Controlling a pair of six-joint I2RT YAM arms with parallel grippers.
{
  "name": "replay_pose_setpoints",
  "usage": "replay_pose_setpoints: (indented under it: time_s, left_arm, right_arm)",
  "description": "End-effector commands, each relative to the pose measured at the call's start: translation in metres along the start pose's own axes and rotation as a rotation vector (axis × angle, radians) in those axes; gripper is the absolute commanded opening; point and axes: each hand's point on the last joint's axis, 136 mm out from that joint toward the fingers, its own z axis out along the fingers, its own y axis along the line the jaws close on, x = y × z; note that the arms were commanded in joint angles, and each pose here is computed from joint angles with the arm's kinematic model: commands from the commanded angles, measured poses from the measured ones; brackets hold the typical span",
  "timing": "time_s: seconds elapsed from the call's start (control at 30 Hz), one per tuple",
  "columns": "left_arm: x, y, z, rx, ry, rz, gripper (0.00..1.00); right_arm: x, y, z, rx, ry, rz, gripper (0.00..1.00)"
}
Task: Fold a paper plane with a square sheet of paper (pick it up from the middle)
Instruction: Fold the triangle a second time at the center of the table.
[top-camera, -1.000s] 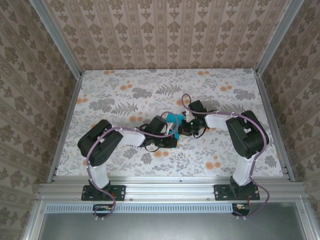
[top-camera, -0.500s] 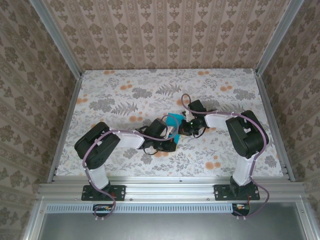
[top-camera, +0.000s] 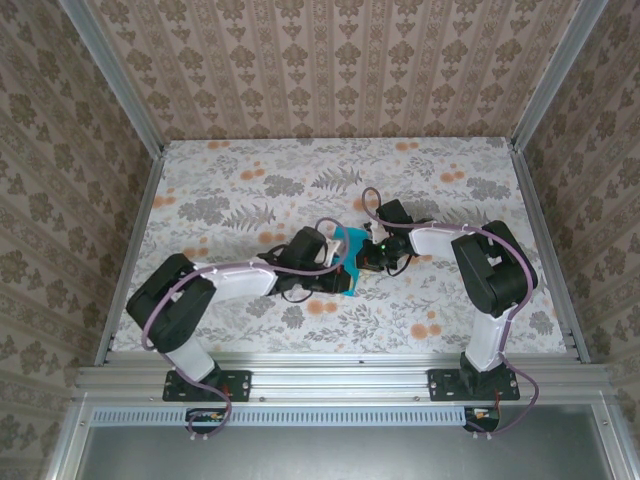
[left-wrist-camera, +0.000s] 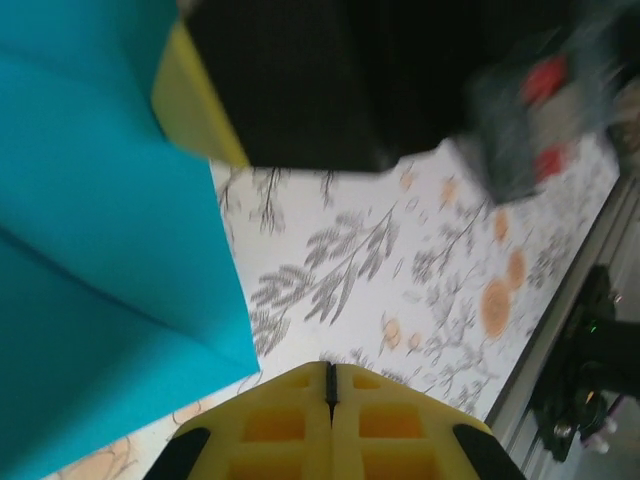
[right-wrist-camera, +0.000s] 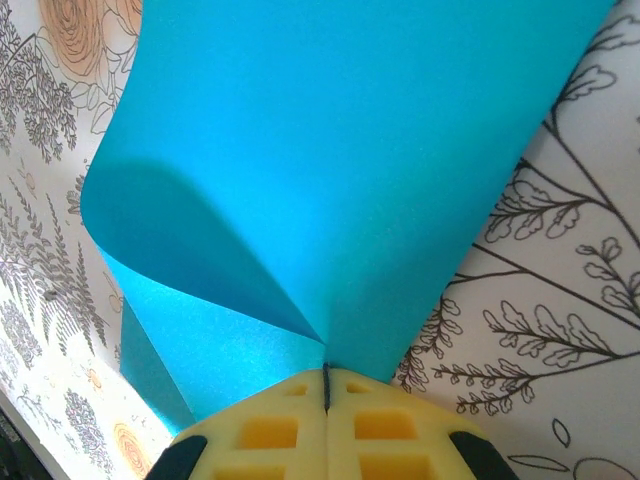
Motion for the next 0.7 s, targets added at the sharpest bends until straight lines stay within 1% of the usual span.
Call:
replay_pose_setpoints:
  time_s: [0.0,0.23,0.4,0.5,0.67]
  left_arm:
    - [-0.027,0.002,-0.005,-0.01,-0.07,-0.004,0.0]
    - [-0.034,0.019,0.015,-0.017,-0.033,-0.02,0.0]
    - [-0.034,0.03,0.028,-0.028,0.005,-0.021,0.0]
    - [-0.03,0.04,0.034,-0.052,0.033,-0.025,0.0]
    - [-0.028,0.057,0.037,-0.088,0.043,-0.048,0.0]
  right_arm:
    - [0.029,-0.046,0.009,0.187,0.079,0.049,0.05]
    - [0.026,-0.043,0.009,0.178,0.07,0.048,0.05]
    - [0.025,-0.041,0.01,0.174,0.069,0.046,0.05]
    - [0.025,-0.041,0.009,0.174,0.07,0.045,0.05]
    - [0.026,-0.041,0.01,0.176,0.072,0.043,0.05]
